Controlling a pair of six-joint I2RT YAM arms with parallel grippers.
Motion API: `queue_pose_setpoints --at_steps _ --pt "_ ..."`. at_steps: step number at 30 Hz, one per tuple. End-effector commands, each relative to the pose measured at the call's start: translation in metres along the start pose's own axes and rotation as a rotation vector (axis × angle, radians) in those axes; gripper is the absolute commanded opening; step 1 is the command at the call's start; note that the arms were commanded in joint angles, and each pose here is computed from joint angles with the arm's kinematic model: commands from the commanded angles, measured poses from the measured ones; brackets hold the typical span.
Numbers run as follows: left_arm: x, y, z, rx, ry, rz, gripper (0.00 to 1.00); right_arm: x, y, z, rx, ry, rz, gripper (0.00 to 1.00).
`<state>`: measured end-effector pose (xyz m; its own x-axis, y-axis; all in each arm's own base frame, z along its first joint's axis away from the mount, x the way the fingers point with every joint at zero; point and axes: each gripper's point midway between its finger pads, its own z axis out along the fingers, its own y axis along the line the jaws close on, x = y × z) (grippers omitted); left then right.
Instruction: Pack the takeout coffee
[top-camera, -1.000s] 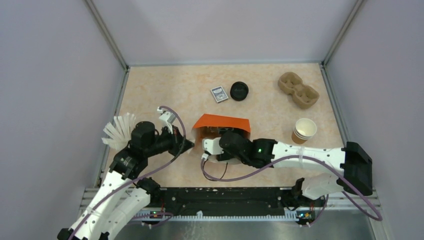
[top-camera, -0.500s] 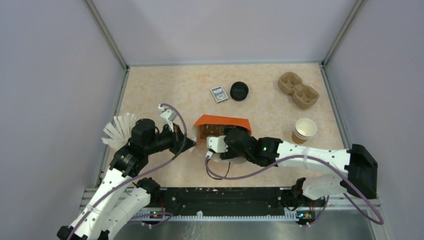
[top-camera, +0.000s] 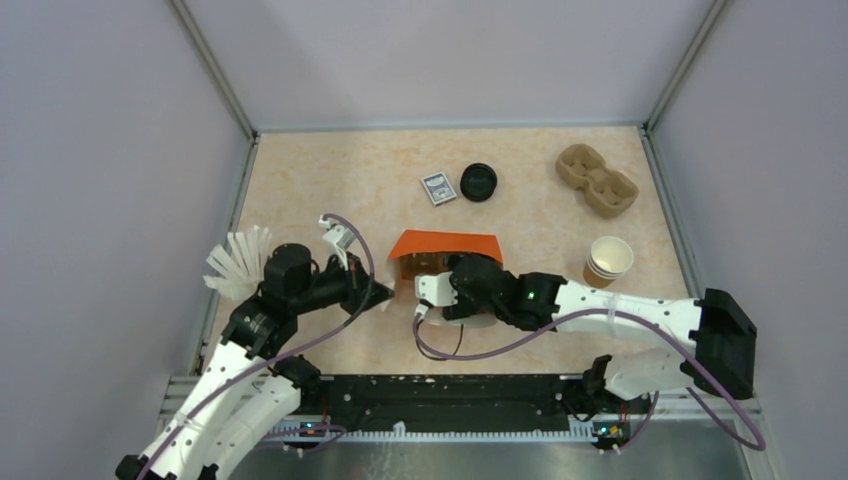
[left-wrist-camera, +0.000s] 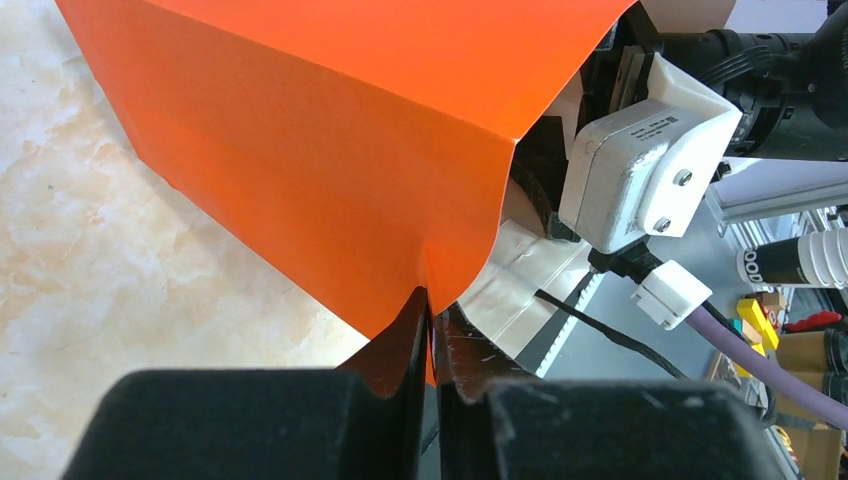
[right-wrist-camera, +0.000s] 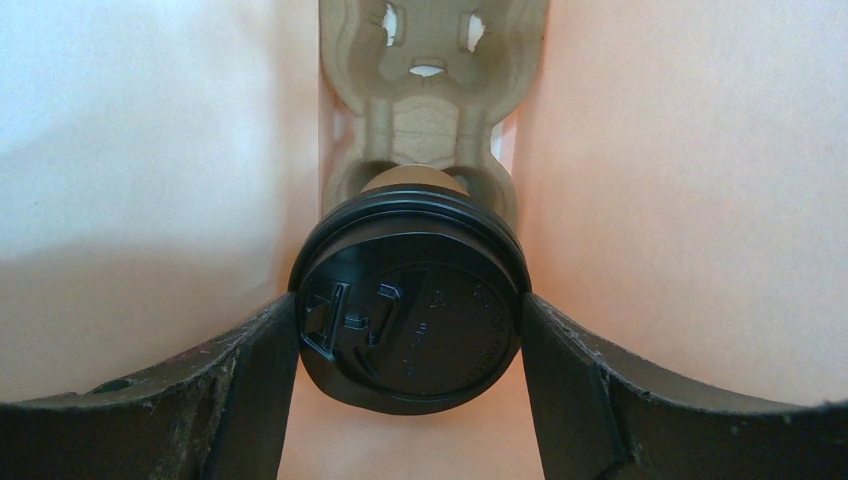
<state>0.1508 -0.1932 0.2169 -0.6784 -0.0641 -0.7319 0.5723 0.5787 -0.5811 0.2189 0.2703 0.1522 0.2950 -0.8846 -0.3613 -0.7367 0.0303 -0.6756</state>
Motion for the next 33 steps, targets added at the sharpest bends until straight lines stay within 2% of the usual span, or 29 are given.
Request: queue_pose_setpoints --at_steps 1,17,27,33 --pt "-0.012 -0.007 0.001 0.027 -0.028 0.047 0.09 -0.011 -0.023 -0.007 0.05 -0.033 -0.032 0.49" --pt "-0.015 -0.006 0.004 0.029 -0.035 0.037 0.1 -0.023 -0.029 -0.018 0.044 -0.062 -0.103 0.48" --pt "-0.017 -0.006 0.004 0.027 -0.041 0.039 0.11 -0.014 -0.025 -0.022 0.034 0.0 -0.14 0.48" --pt "-0.019 -0.008 0.004 0.031 -0.043 0.032 0.11 -0.007 -0.031 -0.02 0.085 0.036 -0.128 0.48"
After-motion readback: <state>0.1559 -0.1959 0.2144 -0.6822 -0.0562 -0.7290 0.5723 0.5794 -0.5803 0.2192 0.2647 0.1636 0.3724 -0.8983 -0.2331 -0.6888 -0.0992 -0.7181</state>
